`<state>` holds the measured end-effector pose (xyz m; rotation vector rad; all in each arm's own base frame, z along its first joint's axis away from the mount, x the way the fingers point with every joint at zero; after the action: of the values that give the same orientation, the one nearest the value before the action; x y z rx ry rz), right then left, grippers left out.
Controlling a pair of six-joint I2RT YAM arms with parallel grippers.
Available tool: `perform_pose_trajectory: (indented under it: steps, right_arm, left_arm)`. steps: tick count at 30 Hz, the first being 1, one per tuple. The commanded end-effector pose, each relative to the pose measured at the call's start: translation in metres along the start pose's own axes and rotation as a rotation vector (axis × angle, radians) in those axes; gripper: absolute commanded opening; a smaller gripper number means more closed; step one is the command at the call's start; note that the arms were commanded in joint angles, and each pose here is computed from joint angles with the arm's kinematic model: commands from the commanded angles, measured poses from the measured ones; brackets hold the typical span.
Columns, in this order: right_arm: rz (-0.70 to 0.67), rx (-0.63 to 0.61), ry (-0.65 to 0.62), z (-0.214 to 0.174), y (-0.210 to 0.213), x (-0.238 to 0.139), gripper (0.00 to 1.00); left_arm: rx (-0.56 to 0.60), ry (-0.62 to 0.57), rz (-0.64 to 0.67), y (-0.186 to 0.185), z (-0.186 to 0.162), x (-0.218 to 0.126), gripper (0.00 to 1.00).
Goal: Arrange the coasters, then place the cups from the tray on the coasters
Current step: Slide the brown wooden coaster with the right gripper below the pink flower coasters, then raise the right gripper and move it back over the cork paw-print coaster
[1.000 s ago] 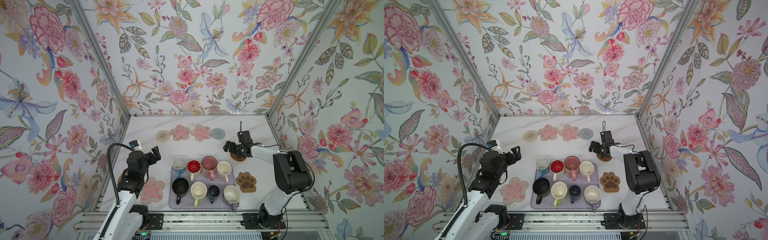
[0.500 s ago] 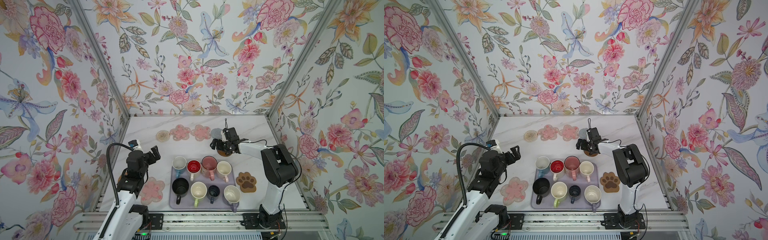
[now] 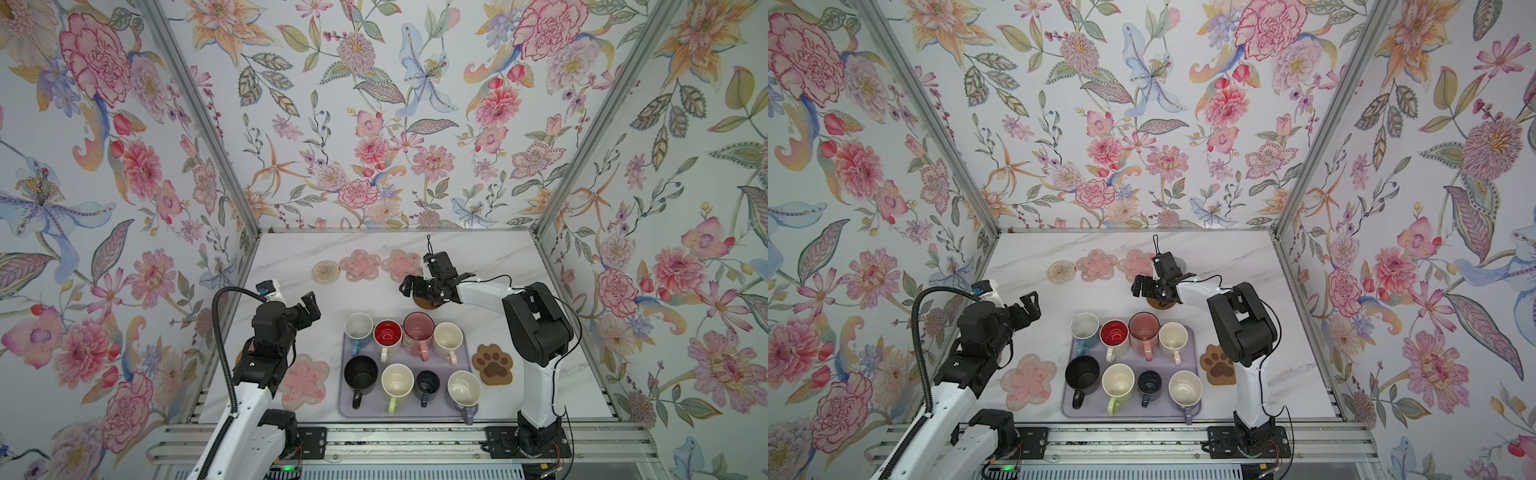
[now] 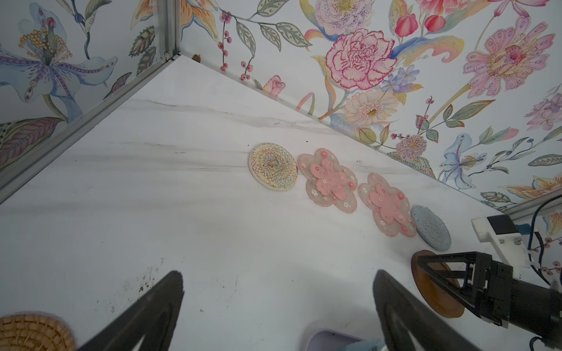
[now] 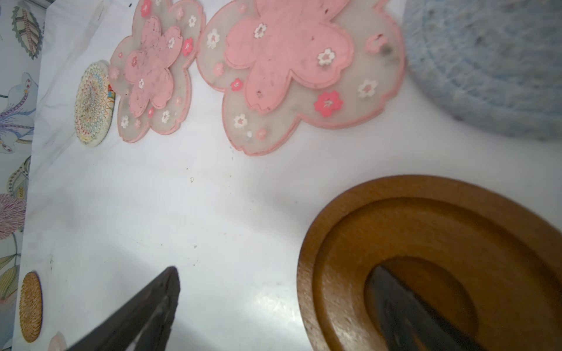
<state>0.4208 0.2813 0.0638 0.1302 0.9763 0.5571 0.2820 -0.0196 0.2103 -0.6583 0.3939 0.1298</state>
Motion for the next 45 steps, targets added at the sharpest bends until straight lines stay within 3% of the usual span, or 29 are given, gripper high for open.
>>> perform_pose_trajectory:
  steps: [1, 11, 28, 33, 38, 45]
  right_arm:
    - [0.022, 0.03, 0.097, -0.023, 0.006, 0.017, 0.99]
    - [0.051, -0.009, 0.118, -0.02, 0.033, 0.03, 0.99]
    - [0.047, -0.026, 0.129, -0.009, 0.043, 0.038, 0.99]
    - [0.049, -0.063, 0.061, 0.015, 0.053, 0.009, 0.99]
    - [0.029, -0.109, -0.063, 0.049, 0.06, -0.045, 0.99]
    - [-0.069, -0.091, -0.192, 0.061, 0.023, -0.123, 0.99]
  left_arm:
    - [0.023, -0.037, 0.003, -0.005, 0.013, -0.007, 0.99]
    - [0.046, -0.049, 0.015, -0.002, 0.014, -0.01, 0.99]
    - [0.058, -0.057, 0.01, -0.003, 0.016, -0.011, 0.99]
    - [0.053, -0.053, -0.011, -0.007, 0.017, -0.013, 0.99]
    - [0.056, -0.033, -0.021, -0.01, 0.016, -0.014, 0.99]
    - [0.054, -0.012, -0.031, -0.015, 0.018, -0.018, 0.99]
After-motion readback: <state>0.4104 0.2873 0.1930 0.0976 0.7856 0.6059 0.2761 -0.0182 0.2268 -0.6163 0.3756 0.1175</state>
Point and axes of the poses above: each gripper's point midway between its finger pads, its own x axis out along the fingers, its own y axis along the line the jaws close on, z = x × y, the point moved 2 cm from there along -x, back along the fingers, and after that the axes turned 15 degrees about -x, right-handed, at the moved point
